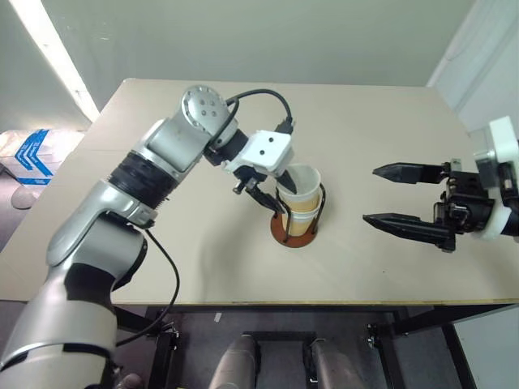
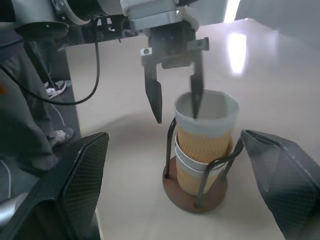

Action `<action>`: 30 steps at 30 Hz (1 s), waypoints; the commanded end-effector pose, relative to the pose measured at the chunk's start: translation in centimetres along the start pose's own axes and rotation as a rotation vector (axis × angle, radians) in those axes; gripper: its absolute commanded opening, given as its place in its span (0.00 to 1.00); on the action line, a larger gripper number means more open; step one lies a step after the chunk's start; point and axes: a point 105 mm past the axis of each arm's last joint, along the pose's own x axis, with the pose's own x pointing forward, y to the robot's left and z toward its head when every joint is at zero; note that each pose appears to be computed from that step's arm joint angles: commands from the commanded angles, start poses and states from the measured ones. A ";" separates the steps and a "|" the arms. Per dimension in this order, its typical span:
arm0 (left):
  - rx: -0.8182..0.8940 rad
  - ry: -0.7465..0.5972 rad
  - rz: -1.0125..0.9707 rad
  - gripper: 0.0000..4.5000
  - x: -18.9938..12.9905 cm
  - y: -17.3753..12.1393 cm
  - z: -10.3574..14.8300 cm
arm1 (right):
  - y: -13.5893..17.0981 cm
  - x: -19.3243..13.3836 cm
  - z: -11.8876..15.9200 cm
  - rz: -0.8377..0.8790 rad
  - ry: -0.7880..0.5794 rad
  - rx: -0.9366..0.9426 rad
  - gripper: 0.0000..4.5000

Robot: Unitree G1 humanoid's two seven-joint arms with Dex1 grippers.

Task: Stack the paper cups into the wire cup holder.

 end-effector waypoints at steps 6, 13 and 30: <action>0.054 -0.051 0.126 0.94 -4.0 1.7 2.8 | -0.9 -0.4 1.0 -0.008 -0.002 -0.050 1.00; -0.002 -0.119 0.288 0.94 -7.2 2.1 3.4 | -2.6 -0.5 1.3 -0.042 -0.011 -0.060 1.00; -0.498 -0.187 1.343 0.94 -17.7 -1.4 -6.1 | -11.2 -5.2 -4.8 -0.410 0.097 0.058 1.00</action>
